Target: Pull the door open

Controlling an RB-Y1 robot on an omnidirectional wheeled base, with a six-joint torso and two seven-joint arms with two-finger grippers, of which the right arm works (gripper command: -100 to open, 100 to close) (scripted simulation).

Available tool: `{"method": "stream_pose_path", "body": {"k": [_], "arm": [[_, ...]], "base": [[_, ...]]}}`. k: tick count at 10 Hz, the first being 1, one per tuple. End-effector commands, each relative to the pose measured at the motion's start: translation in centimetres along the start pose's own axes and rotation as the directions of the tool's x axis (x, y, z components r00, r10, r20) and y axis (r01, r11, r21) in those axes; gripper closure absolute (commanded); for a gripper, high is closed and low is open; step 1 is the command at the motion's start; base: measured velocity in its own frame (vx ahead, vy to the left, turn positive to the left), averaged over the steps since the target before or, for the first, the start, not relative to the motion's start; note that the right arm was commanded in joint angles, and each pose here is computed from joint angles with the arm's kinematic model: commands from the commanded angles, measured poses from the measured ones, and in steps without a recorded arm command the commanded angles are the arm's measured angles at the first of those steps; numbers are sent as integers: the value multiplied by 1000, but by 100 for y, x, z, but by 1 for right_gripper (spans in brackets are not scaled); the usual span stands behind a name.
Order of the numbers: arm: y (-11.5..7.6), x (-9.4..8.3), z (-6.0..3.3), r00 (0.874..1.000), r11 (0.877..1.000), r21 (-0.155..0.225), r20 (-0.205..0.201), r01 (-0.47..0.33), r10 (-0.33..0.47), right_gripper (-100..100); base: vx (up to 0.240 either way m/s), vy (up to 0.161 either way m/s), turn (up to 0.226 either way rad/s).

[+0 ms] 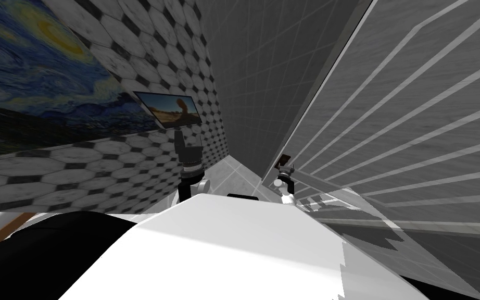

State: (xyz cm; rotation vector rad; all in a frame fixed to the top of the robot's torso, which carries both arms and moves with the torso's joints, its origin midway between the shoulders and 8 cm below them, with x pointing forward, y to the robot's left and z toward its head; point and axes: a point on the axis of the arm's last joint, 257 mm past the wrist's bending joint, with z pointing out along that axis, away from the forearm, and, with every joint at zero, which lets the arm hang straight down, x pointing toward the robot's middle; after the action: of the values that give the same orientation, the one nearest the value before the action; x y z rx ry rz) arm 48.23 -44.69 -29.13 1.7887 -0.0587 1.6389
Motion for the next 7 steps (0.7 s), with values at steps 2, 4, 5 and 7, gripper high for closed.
{"method": "stream_pose_path", "body": {"k": [2, 4, 5, 7], "arm": [[-68, 30, -17, 993, 993, -5, 11, -120, 120, -100], [-154, 59, -43, 968, 968, -12, 25, -250, 250, -100], [-194, 72, -55, 951, 952, -16, 30, -307, 307, -100], [-257, 92, -74, 919, 919, -23, 39, -393, 393, -100]], "base": [[-74, -8, 38], [-62, -13, 39], [-84, -4, 48], [-81, -4, 31]]}}
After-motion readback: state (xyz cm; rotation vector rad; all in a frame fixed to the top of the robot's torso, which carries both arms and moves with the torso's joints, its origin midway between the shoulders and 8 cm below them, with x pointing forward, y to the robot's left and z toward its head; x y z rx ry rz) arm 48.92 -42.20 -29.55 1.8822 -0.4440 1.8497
